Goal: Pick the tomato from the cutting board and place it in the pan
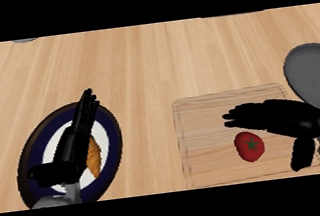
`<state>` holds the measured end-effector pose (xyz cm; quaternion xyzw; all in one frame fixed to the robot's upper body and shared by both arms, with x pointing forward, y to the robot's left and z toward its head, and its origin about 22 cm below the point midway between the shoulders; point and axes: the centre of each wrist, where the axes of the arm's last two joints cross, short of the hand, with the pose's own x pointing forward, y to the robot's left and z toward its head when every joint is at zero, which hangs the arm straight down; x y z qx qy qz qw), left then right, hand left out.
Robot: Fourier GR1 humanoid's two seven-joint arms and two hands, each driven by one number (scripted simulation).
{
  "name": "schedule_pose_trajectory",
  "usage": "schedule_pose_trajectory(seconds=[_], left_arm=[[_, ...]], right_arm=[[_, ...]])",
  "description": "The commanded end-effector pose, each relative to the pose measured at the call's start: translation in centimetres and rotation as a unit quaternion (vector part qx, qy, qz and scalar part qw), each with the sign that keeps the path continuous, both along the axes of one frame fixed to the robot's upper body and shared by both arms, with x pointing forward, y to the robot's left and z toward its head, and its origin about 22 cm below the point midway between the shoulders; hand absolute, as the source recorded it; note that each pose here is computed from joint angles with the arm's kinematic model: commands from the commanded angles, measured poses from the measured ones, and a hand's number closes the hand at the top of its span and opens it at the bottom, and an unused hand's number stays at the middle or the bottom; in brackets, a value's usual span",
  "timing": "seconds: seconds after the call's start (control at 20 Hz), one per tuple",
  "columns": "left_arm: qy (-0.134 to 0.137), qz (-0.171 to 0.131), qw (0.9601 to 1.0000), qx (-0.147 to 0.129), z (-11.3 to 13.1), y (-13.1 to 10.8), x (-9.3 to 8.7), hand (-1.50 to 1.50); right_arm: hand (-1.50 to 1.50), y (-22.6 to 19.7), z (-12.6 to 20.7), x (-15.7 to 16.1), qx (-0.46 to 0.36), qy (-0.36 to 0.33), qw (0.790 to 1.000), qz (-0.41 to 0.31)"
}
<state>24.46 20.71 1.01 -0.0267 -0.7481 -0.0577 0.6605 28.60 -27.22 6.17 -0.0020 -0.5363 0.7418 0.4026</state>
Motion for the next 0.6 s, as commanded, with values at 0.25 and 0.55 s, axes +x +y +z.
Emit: schedule_pose_trajectory(seconds=[0.25,0.55], left_arm=[[0.011,-0.001,0.9999,-0.005,0.7,-0.9,0.2,0.0],[0.0,-0.004,1.0,-0.006,0.1,-1.0,0.3,0.0]], right_arm=[[-1.5,0.2,-2.0,0.2,0.022,0.008,0.999,-0.025],[-1.5,1.1,-4.0,0.9,0.019,0.015,0.999,-0.025]])
